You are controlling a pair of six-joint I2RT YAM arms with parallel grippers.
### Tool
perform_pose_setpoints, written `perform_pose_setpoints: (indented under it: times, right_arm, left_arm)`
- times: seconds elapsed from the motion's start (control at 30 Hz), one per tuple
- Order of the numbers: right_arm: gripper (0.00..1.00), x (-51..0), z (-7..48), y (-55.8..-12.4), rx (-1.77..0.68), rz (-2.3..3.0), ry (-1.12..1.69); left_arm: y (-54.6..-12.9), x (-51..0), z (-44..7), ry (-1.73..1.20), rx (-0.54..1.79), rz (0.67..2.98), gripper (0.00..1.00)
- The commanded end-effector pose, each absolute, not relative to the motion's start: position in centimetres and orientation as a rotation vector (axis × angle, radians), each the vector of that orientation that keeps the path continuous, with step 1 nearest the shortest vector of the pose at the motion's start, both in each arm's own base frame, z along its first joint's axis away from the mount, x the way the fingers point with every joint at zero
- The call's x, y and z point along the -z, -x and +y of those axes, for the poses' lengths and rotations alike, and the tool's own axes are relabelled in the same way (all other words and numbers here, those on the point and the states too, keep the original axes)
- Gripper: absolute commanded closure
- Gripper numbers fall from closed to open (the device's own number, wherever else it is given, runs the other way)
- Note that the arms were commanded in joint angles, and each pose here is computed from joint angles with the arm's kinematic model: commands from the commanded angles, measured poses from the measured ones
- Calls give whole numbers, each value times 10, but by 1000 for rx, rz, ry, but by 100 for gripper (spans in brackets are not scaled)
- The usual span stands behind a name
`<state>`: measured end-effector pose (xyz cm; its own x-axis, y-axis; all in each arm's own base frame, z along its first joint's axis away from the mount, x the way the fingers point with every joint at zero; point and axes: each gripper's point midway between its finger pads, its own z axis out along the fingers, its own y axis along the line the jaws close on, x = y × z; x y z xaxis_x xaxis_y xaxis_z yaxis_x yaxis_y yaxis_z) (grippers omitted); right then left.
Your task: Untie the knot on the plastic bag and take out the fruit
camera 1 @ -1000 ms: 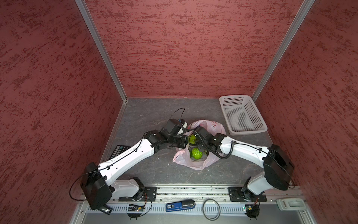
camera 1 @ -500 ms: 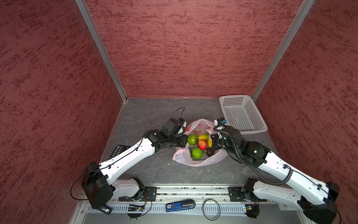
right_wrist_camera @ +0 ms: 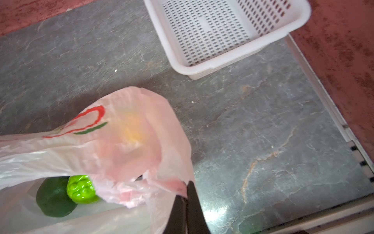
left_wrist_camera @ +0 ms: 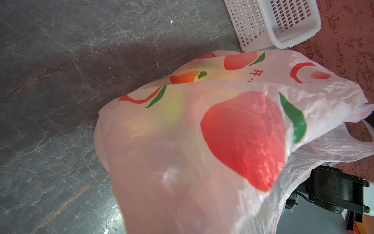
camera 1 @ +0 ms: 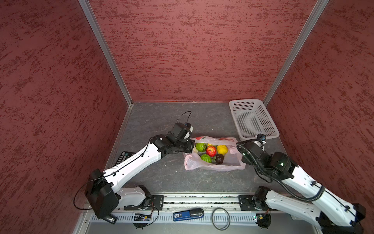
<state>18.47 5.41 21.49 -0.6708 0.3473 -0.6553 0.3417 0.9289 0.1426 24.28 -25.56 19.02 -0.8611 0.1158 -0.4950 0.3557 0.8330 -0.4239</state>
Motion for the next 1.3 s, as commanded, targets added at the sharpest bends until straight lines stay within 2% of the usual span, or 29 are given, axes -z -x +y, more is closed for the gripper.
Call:
perform_pose_setpoints:
  times: [0.0,0.13,0.33,0.5,0.53,0.63,0.73,0.8,1.13,1.27]
  right_arm:
    - [100,-227,18,-171,79,2272,-652]
    - [100,-226,-4,-157,198,2269,-713]
    - [100,-202,-6,-157,306,2343,-782]
    - [98,-193,9,-163,202,2372,-783]
    - [95,-197,12,-164,180,2371,-776]
    - [76,-208,23,-169,104,2389,-738]
    - [53,-220,39,-175,5,2415,-686]
    - [42,-229,46,-176,-54,2417,-682]
    - [22,-298,72,-201,-192,2346,-558]
    - [18,-324,82,-214,-162,2322,-500]
  left_arm:
    - [-247,-195,-255,-366,708,2545,100]
    - [-248,-196,-254,-361,708,2544,100]
    - [-250,-198,-253,-357,706,2541,100]
    - [-250,-207,-259,-372,745,2525,100]
    - [-250,-209,-261,-377,752,2520,100]
    - [-249,-212,-263,-389,758,2514,100]
    - [-247,-212,-264,-396,763,2513,100]
    - [-247,-212,-264,-400,765,2510,100]
    - [-244,-215,-265,-408,774,2499,100]
    - [-244,-216,-265,-410,774,2496,100]
